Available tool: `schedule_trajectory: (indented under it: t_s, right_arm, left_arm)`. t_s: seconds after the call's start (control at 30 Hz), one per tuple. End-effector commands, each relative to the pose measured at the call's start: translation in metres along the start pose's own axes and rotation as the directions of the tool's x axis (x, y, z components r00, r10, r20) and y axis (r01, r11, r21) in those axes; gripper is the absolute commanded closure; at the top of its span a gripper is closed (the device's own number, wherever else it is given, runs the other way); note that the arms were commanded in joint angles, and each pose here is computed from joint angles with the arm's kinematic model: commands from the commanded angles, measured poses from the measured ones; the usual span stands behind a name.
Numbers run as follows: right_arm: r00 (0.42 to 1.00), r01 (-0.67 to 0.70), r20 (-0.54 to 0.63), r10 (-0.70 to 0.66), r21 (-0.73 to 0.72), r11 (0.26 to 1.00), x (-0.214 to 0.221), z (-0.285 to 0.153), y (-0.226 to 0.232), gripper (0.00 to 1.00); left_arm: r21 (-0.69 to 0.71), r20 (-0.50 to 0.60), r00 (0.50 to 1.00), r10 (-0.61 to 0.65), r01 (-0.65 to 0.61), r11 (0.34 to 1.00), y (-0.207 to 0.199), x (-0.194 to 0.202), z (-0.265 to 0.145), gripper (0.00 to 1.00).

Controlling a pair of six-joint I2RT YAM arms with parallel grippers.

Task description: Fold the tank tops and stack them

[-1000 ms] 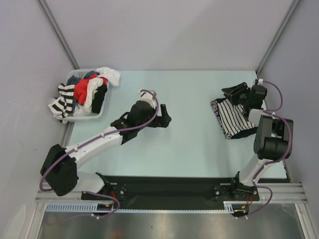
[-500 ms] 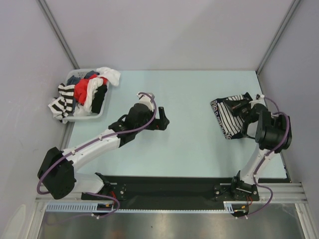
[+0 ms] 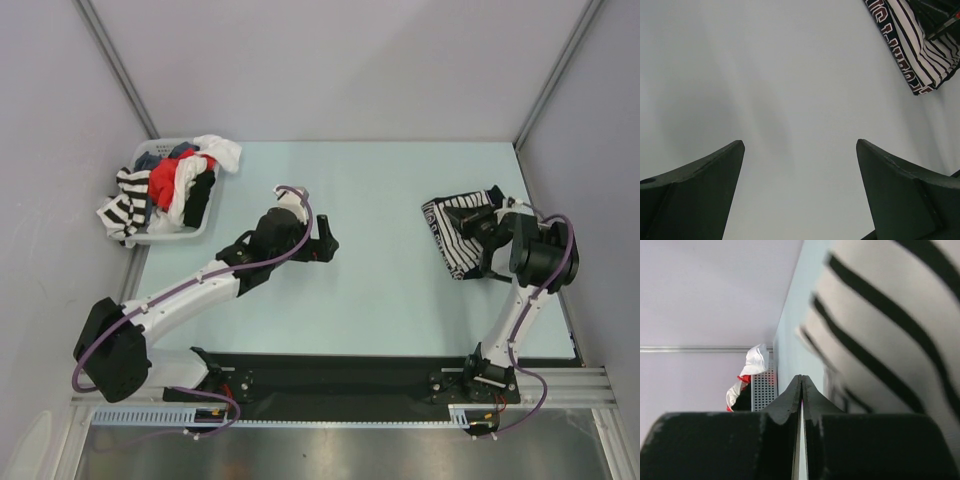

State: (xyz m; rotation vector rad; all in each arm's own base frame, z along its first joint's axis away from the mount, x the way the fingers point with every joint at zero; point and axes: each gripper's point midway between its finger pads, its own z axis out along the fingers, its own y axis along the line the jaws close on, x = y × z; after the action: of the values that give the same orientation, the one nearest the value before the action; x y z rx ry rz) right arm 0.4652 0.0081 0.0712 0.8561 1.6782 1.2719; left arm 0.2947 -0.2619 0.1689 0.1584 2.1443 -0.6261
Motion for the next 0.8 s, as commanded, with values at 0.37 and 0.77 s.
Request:
schedule_trajectory:
  t_s: [0.37,0.77]
  right_arm:
    - [0.989,0.106,0.094,-0.116,0.102,0.989,-0.048,0.018,0.034,1.0]
    - [0.996,0.043,0.069,-0.057,0.186,0.982,-0.062,0.059,-0.002,0.98]
  left_arm:
    - [-0.012,0.042,0.999,0.026,-0.025,1.0,0.003,-0.012,-0.013,0.0]
    - [-0.088,0.032,0.998,0.059,-0.056,0.995,0.019,-0.01,-0.017,0.0]
